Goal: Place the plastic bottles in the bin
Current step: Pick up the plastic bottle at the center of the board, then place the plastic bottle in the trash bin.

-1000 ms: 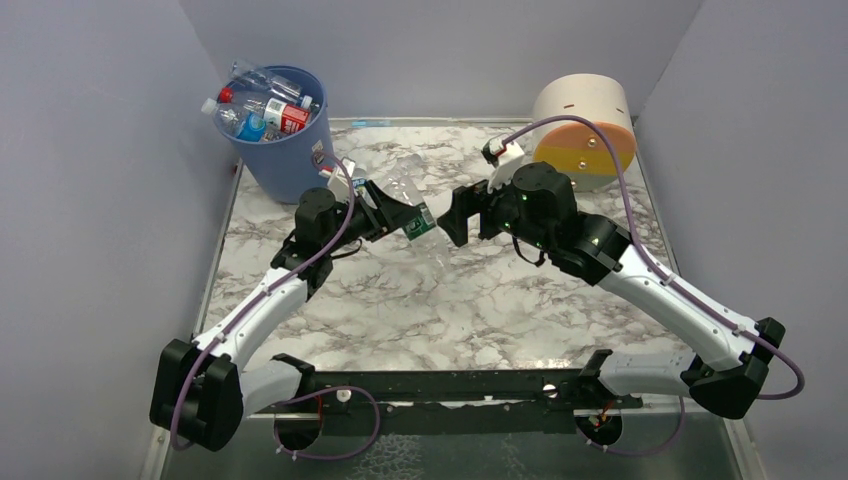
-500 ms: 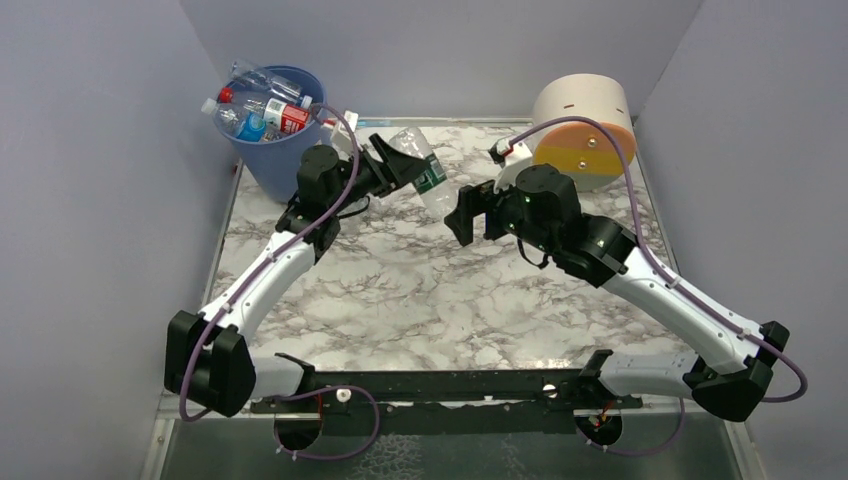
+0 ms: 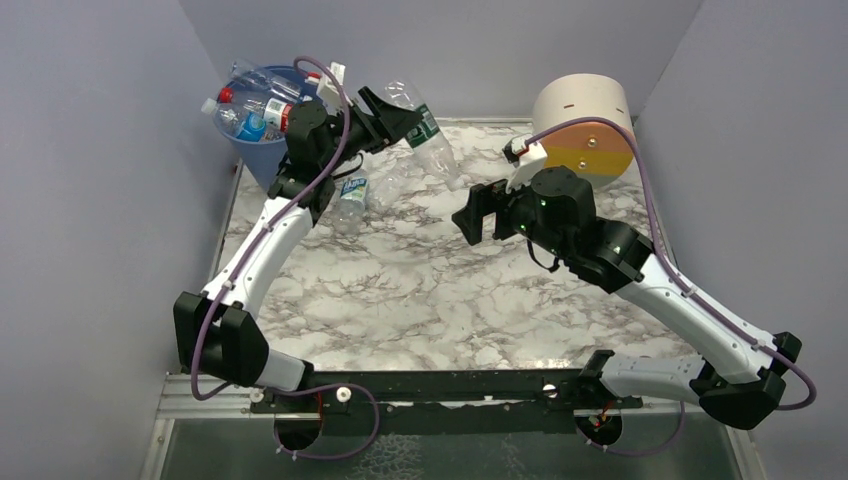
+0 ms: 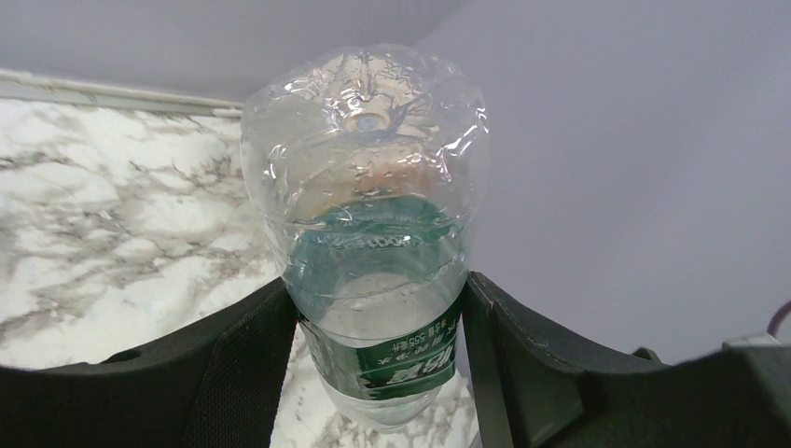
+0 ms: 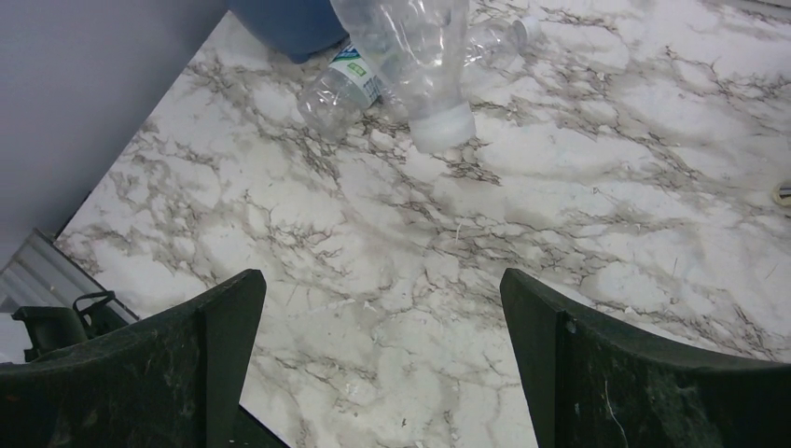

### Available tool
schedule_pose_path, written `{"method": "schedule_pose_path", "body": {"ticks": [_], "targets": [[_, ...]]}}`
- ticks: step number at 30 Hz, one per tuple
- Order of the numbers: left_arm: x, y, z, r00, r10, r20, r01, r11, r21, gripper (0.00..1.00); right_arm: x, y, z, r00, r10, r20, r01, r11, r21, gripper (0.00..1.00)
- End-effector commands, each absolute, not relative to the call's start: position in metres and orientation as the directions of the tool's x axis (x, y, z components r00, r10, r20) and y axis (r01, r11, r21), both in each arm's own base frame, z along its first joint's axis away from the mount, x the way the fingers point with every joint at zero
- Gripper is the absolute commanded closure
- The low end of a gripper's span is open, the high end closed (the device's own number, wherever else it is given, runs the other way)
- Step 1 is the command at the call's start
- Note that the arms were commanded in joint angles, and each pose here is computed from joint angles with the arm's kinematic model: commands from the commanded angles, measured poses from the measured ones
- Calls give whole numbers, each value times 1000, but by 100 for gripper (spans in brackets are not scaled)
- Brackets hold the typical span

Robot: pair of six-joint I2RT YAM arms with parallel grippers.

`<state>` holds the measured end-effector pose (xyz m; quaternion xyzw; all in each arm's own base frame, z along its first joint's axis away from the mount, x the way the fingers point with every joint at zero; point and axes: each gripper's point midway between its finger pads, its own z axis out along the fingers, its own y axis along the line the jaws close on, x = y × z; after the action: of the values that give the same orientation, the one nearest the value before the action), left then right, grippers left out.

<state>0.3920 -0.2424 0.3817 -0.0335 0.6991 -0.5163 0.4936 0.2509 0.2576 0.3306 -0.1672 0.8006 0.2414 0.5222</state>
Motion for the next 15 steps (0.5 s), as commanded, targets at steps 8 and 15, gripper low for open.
{"method": "schedule_pose_path", "body": {"ticks": [8, 15], "targets": [[439, -135, 430, -329, -653, -682, 438, 535, -723, 34, 247, 251, 326, -413, -19, -910, -500, 841, 210, 1], [455, -76, 439, -252, -692, -677, 402, 561, -723, 34, 250, 258, 321, -421, -29, -907, -510, 834, 210, 1]]}}
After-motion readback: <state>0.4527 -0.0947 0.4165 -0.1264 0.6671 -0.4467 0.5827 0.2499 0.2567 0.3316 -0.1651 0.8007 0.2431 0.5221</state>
